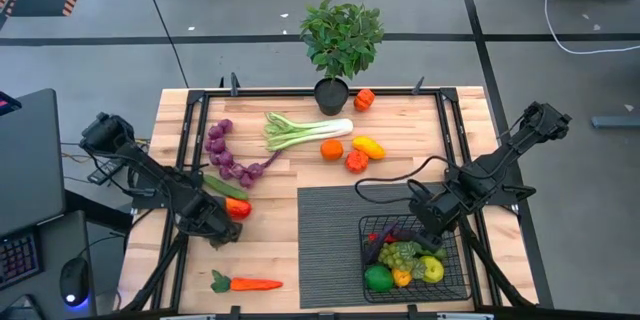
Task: Build produce basket
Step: Put the green chili pepper into the black wire basket
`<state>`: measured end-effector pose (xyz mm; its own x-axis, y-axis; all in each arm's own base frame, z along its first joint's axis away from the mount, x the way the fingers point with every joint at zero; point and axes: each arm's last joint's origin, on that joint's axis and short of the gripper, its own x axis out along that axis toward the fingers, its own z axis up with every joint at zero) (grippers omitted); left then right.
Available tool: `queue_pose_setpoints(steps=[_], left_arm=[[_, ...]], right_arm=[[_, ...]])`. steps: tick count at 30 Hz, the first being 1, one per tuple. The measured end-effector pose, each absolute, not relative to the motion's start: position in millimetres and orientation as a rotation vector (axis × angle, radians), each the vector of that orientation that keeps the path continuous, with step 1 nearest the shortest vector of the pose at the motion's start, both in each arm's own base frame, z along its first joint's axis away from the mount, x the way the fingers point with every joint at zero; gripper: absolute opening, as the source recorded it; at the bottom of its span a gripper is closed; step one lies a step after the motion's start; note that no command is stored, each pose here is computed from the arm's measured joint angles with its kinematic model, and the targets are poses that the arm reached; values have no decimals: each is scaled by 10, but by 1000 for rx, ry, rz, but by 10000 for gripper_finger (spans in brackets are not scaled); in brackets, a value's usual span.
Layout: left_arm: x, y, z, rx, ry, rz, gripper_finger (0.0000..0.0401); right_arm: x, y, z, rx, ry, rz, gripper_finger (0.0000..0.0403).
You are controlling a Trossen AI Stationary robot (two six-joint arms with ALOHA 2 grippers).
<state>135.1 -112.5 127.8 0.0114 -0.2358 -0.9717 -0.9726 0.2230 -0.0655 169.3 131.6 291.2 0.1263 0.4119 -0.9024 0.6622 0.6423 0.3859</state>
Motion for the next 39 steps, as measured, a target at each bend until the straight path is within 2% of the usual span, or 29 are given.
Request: queue_pose_setpoints(steps=[6,11,15,18,21,24,28,35,39], left_arm=[[1371,-1148,1322,-1116,1451,797,206],[1378,-1139,1323,-1036,1430,739,130],[1407,-1178,1419,-987,1413,643,93],[1507,-1276,1635,-1026,1315,547,92],[1641,-1361,1877,-1046,1164,475,108],[1792,-1393,2132,-1074,994,451,122],[1992,-1379,2468,-1056,776,402,121],[2324,-1208,2974,-1041,390,375,113],[2504,-1088,3180,-1076,181,305,119]], right_arm=[[1734,1334,2927,1053,1442,-296,345],[1856,1293,2945,1160,1244,-412,345],[2007,1312,3030,1271,1063,-350,345],[2108,1328,3113,1267,901,-270,345],[2195,1314,3191,1243,756,-216,345],[2258,1301,3261,1215,638,-178,345],[2332,1263,3352,1139,486,-152,345],[2477,1080,3531,993,172,-229,345],[2557,924,3608,975,67,-262,345]])
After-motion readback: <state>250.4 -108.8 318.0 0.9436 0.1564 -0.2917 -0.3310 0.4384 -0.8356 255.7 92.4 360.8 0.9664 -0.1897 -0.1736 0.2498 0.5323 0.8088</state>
